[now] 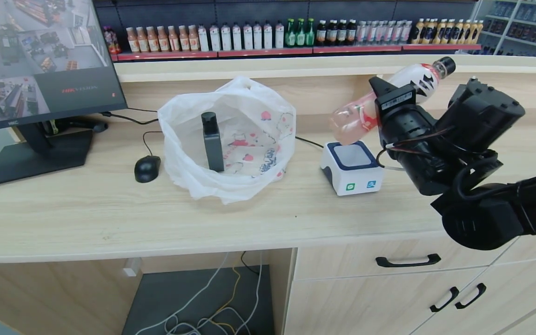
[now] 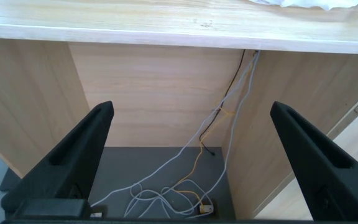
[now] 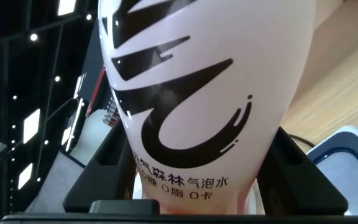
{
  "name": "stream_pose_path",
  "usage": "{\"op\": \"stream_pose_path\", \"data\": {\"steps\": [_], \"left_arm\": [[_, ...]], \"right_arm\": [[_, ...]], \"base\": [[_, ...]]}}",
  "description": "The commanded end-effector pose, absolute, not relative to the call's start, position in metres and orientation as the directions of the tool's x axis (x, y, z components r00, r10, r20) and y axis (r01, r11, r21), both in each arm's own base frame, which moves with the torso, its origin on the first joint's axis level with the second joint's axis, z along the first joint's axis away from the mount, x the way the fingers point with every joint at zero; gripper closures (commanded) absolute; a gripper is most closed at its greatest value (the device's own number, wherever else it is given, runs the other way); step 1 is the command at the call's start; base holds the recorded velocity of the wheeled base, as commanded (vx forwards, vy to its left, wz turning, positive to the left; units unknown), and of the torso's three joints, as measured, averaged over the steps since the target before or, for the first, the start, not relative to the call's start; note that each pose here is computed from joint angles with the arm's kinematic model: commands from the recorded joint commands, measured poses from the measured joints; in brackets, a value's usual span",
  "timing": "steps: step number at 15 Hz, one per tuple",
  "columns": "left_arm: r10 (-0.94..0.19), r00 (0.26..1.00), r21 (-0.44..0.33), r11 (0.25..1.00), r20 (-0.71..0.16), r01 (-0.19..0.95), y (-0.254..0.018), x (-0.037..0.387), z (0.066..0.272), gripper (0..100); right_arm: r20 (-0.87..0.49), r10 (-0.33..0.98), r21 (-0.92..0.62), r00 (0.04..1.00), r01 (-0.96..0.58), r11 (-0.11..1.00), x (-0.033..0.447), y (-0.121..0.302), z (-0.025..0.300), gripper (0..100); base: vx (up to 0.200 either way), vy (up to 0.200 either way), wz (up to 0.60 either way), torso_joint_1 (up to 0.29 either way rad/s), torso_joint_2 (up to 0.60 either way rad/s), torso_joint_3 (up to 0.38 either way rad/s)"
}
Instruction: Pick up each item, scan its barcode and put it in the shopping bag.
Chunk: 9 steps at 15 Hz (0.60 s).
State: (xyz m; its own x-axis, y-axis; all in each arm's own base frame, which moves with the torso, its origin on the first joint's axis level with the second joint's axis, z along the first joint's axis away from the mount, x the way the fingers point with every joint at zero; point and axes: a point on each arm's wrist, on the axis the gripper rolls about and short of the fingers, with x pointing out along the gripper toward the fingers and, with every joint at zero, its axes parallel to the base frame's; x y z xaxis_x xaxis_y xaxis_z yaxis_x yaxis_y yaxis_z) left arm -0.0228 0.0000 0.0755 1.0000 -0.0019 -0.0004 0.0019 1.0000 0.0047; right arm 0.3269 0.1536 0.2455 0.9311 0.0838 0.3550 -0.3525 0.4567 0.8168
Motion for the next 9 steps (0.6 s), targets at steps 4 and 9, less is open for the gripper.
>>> {"op": "stream_pose_path", "data": {"steps": [4,9], "left_arm": [[-0.002,1.000,0.005,1.000,0.000,0.002,0.000,-0.023,0.075,0],[-0.002,1.000,0.005,1.000,0.000,0.002,0.000,-0.023,0.075,0]], "right_arm": [[0.321,0.053,0.847,0.946,-0.311,0.431,0.350,0.145,0.228,100],[0.297,0.058,0.856,0.953,-0.292,0.427,0.357,0.146,0.217,100]], "base": [[0.000,0.000,0.00,0.000,0.00,0.000],[0.000,0.000,0.00,0.000,0.00,0.000]]}}
